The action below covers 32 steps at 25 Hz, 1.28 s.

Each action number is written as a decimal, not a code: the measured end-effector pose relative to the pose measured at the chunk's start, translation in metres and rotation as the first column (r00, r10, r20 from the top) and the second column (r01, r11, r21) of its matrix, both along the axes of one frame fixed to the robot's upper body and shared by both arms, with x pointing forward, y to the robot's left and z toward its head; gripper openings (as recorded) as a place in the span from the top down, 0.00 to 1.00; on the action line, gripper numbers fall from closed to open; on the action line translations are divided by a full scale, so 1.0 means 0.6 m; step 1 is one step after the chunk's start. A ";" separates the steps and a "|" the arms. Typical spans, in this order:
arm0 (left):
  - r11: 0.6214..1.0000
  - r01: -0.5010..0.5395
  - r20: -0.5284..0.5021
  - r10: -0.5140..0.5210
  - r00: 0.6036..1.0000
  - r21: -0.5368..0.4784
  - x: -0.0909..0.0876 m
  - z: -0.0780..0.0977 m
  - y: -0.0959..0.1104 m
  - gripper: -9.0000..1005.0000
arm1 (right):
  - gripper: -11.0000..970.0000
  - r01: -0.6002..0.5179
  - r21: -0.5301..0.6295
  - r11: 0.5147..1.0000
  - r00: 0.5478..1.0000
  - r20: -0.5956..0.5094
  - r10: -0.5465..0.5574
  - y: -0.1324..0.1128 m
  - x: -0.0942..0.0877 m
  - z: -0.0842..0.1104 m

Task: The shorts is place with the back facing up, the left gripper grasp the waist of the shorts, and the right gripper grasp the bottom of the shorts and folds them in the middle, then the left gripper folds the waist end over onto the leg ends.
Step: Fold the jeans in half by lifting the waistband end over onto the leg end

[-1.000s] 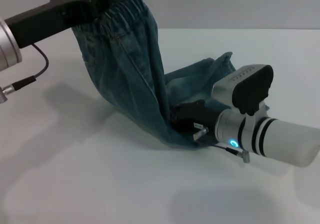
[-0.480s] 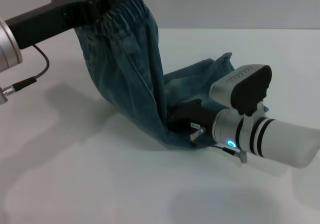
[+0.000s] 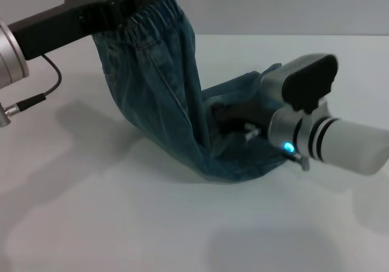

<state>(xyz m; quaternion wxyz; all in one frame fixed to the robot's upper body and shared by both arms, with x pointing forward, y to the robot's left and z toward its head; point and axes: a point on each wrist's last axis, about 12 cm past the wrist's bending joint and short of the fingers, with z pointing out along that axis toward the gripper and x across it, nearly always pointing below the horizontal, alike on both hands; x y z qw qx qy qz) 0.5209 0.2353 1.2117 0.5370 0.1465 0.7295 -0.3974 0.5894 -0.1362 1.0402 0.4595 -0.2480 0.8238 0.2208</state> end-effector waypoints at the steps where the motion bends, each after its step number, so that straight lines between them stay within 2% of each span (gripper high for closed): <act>1: 1.000 0.001 0.001 -0.001 1.000 0.001 0.000 0.000 -0.001 0.93 | 0.88 0.019 -0.007 1.000 1.000 0.006 -0.019 -0.007 0.009 0.002; 4: 1.000 0.003 0.003 -0.003 1.000 0.003 0.000 0.000 -0.001 0.93 | 0.88 0.072 -0.015 0.997 0.997 0.028 -0.072 -0.028 0.030 0.010; 7: 1.000 0.005 0.004 -0.005 1.000 0.005 0.000 -0.001 -0.002 0.93 | 0.88 0.082 0.012 0.997 0.996 0.041 -0.083 -0.033 0.035 0.018; 10: 1.000 0.006 0.003 -0.006 1.000 0.004 0.000 -0.002 -0.002 0.94 | 0.88 0.045 0.037 0.998 0.998 0.044 -0.047 -0.024 0.020 0.017; 18: 1.000 0.013 -0.009 -0.013 1.000 0.002 0.007 -0.008 -0.006 0.94 | 0.87 -0.152 0.088 0.984 0.987 0.065 0.147 0.048 -0.039 0.025; 25: 1.000 0.025 -0.026 -0.025 0.999 0.004 0.011 -0.019 -0.013 0.94 | 0.87 -0.203 0.103 0.974 0.979 0.056 0.198 0.071 -0.051 0.029; 32: 0.999 0.038 -0.015 -0.038 0.999 -0.005 0.013 -0.016 -0.019 0.95 | 0.87 -0.256 0.095 0.962 0.967 0.040 0.253 0.096 -0.060 0.030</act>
